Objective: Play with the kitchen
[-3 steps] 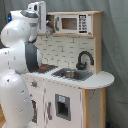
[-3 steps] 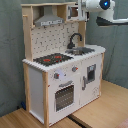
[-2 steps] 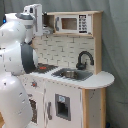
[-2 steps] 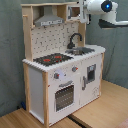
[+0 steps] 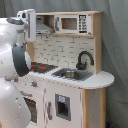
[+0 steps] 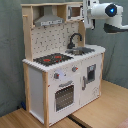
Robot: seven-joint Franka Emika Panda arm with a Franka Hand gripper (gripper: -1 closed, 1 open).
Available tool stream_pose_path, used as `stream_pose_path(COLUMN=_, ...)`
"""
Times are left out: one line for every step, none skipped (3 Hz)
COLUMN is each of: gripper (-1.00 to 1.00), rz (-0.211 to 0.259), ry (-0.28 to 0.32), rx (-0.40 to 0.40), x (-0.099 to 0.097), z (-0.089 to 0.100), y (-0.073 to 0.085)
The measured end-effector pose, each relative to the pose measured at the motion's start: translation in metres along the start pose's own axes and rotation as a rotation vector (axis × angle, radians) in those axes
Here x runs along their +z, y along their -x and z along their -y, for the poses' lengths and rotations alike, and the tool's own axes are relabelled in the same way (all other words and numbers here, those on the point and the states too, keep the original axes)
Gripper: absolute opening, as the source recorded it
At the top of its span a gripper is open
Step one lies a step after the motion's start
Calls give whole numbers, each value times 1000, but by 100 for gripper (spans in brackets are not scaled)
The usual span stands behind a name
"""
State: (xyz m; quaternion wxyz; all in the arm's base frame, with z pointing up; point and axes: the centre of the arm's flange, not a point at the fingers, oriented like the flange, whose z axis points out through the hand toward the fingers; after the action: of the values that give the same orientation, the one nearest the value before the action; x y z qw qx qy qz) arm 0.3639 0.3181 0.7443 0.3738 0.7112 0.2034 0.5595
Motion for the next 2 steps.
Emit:
stream_pose_path(gripper=100, rz=19, ry=9, rx=-36, x=-28, z=21, y=7)
stream_pose_path(gripper=100, rz=34, ry=22, rx=-128, x=-51, z=53, y=12)
